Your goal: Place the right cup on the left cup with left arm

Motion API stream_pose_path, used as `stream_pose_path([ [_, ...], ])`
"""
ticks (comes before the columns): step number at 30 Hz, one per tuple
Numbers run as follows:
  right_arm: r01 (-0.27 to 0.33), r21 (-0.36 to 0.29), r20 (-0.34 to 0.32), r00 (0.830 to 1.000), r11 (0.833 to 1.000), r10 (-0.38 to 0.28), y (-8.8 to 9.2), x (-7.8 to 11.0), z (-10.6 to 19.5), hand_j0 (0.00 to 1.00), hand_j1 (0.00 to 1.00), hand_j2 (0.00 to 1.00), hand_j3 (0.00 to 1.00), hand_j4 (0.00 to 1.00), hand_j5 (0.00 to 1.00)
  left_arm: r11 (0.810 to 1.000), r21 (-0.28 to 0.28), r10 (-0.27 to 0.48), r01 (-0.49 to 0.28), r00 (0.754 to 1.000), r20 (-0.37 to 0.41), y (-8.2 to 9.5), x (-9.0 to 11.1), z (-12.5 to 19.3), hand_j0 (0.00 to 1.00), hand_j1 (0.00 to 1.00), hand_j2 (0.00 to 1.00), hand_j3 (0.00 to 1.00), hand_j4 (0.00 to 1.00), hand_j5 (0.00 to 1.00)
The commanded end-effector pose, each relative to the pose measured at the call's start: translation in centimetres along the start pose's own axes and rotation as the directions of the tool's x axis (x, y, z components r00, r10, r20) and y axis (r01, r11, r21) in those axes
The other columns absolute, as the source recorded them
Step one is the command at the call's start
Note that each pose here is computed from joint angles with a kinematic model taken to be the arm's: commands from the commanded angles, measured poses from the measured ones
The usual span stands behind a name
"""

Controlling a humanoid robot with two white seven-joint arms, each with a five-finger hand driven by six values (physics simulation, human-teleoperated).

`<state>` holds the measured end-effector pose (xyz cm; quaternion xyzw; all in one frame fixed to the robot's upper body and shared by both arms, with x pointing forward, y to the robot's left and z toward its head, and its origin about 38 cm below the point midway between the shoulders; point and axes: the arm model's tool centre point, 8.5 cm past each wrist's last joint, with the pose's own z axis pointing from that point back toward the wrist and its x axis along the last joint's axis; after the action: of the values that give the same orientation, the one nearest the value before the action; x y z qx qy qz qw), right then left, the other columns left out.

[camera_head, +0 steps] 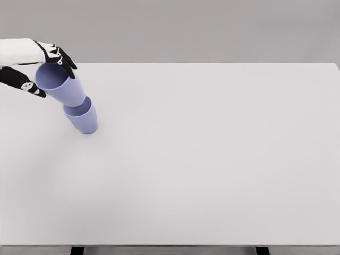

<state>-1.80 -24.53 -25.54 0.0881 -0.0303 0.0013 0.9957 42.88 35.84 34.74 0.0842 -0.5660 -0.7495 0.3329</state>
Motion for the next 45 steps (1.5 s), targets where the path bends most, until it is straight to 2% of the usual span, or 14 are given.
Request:
stream_pose_path([
  [1,0.0,0.0,0.0,1.0,1.0,0.0,0.0,0.0,0.0,1.0,1.0,1.0,1.0,1.0,1.0,1.0,0.005,0.009,-0.009,1.0,-0.002,0.0,-0.2,-0.1,0.57,0.57,0.57,0.57,0.57,0.57],
  [10,0.0,0.0,0.0,1.0,1.0,0.0,0.0,0.0,0.0,1.0,1.0,1.0,1.0,1.0,1.0,0.999,-0.004,0.032,-0.032,0.999,-0.016,-0.9,-0.9,-0.2,0.57,0.57,0.57,0.57,0.57,0.57],
  [14,0.0,0.0,0.0,1.0,1.0,0.0,0.0,0.0,0.0,1.0,1.0,1.0,1.0,1.0,1.0,0.999,0.001,0.032,-0.032,0.999,-0.022,-0.7,-1.1,-0.2,0.57,0.57,0.57,0.57,0.57,0.57],
  [27,0.0,0.0,0.0,1.0,1.0,0.0,0.0,0.0,0.0,1.0,1.0,1.0,1.0,1.0,1.0,0.998,-0.002,0.057,-0.057,0.998,-0.029,-1.6,-2.3,-1.7,0.57,0.57,0.57,0.57,0.57,0.57],
  [40,0.0,0.0,0.0,1.0,1.0,0.0,0.0,0.0,0.0,1.0,1.0,1.0,1.0,1.0,1.0,0.998,-0.006,0.061,-0.061,0.997,-0.038,-1.8,-2.6,-1.6,0.57,0.57,0.57,0.57,0.57,0.57],
  [42,0.0,0.0,0.0,1.0,1.0,0.0,0.0,0.0,0.0,1.0,1.0,1.0,1.0,1.0,1.0,0.997,-0.013,0.073,-0.074,0.997,-0.036,-2.5,-2.7,-1.8,0.57,0.57,0.57,0.57,0.57,0.57],
  [45,0.0,0.0,0.0,1.0,1.0,0.0,0.0,0.0,0.0,1.0,1.0,1.0,1.0,1.0,1.0,0.997,-0.013,0.07,-0.071,0.997,-0.038,-2.5,-2.7,-1.8,0.57,0.57,0.57,0.57,0.57,0.57],
])
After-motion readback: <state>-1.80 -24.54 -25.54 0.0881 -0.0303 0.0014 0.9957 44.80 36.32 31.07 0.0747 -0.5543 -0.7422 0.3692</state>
